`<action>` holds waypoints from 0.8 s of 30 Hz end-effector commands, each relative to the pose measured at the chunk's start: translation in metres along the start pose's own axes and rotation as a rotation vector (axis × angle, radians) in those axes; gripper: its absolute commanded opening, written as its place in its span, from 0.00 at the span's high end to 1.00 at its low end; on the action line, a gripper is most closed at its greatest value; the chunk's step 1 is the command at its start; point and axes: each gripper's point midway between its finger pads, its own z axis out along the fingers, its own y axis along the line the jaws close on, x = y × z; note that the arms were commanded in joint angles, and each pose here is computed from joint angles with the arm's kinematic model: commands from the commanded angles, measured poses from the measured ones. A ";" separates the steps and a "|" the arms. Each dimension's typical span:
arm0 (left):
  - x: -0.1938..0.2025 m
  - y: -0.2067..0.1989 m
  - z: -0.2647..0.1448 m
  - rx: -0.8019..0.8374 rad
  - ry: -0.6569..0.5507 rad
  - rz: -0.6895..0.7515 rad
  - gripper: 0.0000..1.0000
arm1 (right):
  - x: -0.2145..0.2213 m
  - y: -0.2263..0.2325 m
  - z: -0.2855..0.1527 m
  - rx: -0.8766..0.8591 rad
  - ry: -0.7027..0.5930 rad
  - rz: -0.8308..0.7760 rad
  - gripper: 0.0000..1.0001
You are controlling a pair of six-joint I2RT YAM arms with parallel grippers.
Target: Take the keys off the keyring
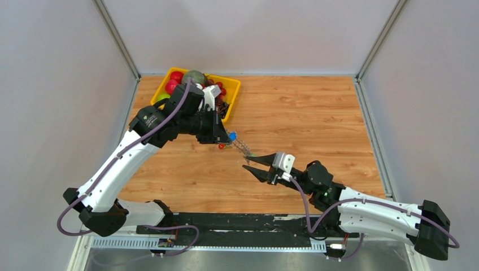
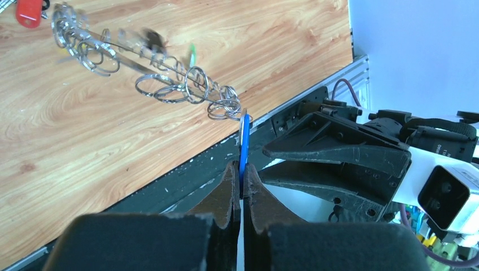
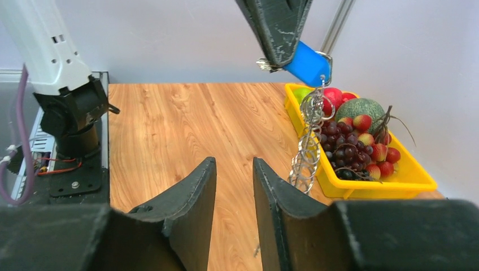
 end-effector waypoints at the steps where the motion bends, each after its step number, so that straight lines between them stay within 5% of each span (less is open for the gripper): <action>1: -0.008 -0.013 -0.016 0.055 -0.056 0.026 1.00 | -0.025 -0.019 0.016 0.084 -0.022 0.031 0.65; 24: 0.005 -0.022 -0.018 0.120 -0.008 0.123 1.00 | -0.040 -0.041 0.032 0.131 -0.040 -0.022 0.71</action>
